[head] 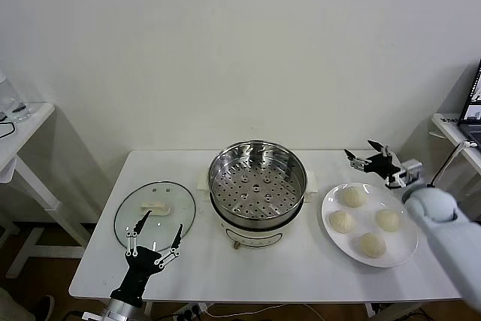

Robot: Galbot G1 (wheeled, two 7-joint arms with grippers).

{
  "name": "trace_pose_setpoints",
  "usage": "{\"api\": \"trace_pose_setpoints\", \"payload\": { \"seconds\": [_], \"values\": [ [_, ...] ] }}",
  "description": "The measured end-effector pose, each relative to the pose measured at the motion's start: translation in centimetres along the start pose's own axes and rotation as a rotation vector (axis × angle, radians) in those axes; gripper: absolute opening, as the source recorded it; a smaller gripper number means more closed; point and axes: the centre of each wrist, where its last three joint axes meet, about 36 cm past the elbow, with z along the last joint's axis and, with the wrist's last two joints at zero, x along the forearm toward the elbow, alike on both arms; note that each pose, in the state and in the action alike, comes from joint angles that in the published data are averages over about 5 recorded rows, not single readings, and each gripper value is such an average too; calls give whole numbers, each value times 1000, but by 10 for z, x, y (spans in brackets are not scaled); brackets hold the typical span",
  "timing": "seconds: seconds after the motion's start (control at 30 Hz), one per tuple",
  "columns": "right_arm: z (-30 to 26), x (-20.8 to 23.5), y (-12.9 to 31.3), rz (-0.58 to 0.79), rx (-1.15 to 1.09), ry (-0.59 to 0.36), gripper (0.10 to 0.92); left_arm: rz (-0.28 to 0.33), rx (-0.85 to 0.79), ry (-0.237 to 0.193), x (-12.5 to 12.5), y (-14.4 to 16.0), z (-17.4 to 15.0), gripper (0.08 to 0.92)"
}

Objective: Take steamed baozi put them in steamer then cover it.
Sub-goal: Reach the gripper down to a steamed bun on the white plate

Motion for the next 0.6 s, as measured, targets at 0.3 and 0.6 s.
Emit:
{"api": "trace_pose_setpoints", "payload": {
  "seconds": [0.3, 0.6],
  "values": [
    [-37, -12, -59, -401, 331, 268, 823, -11, 3, 4, 3, 0, -1, 823],
    [-47, -36, -69, -600, 512, 512, 823, -21, 2, 6, 6, 1, -3, 823]
  ]
}}
